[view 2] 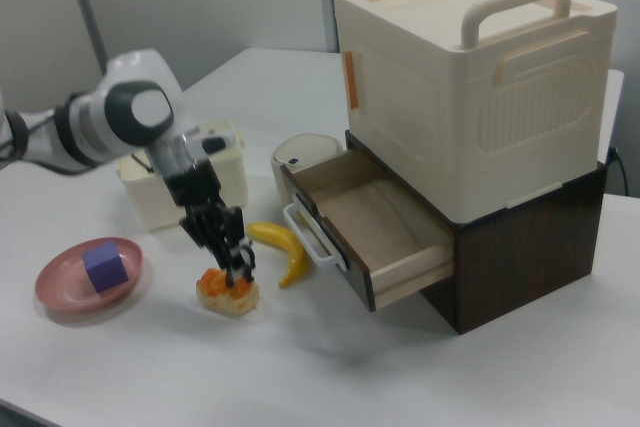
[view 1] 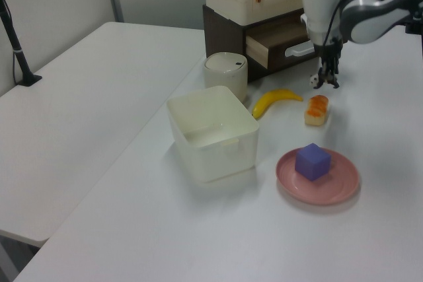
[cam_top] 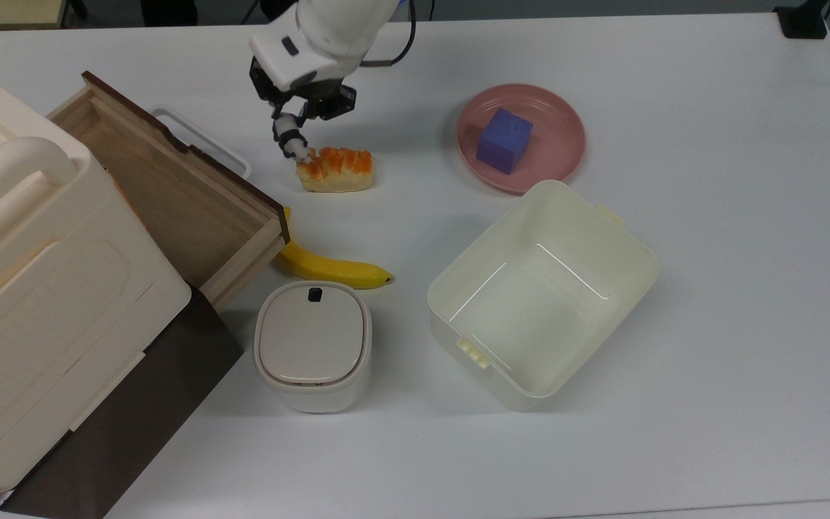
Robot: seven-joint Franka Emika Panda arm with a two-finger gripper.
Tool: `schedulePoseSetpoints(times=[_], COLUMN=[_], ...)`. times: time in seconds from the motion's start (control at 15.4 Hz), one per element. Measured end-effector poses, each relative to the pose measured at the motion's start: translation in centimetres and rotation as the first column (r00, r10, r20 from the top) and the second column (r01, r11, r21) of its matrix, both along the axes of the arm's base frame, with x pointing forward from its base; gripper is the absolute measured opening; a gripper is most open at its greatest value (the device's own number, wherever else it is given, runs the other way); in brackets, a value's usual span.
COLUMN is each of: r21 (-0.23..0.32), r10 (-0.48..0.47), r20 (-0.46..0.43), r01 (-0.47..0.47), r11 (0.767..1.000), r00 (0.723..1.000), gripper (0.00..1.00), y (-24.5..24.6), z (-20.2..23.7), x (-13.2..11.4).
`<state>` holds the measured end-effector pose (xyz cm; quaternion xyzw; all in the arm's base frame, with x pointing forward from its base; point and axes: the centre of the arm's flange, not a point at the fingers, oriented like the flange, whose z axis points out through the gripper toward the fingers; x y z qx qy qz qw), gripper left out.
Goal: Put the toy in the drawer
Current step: 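Lift the panda toy and carry it toward the open drawer, then lower the panda toy into the drawer and open the gripper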
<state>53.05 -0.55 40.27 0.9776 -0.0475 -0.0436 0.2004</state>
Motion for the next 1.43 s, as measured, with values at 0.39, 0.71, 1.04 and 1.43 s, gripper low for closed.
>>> schedulePoseSetpoints(times=[0.39, 0.71, 1.04, 1.43], r21=[0.175, 0.300, 0.329, 0.312], r10=[-0.150, -0.263, -0.311, -0.322], r20=[0.170, 0.257, 0.302, 0.360], r01=[0.121, 0.182, 0.207, 0.212], r11=[0.977, 0.936, 0.921, 0.926], r00=[0.974, 0.930, 0.901, 0.875], gripper=[0.31, 0.31, 0.31, 0.31], y=[-1.4, -9.8, -17.3, -20.3], z=[13.0, 19.0, 20.4, 15.7], x=[1.7, 1.5, 0.4, 4.0])
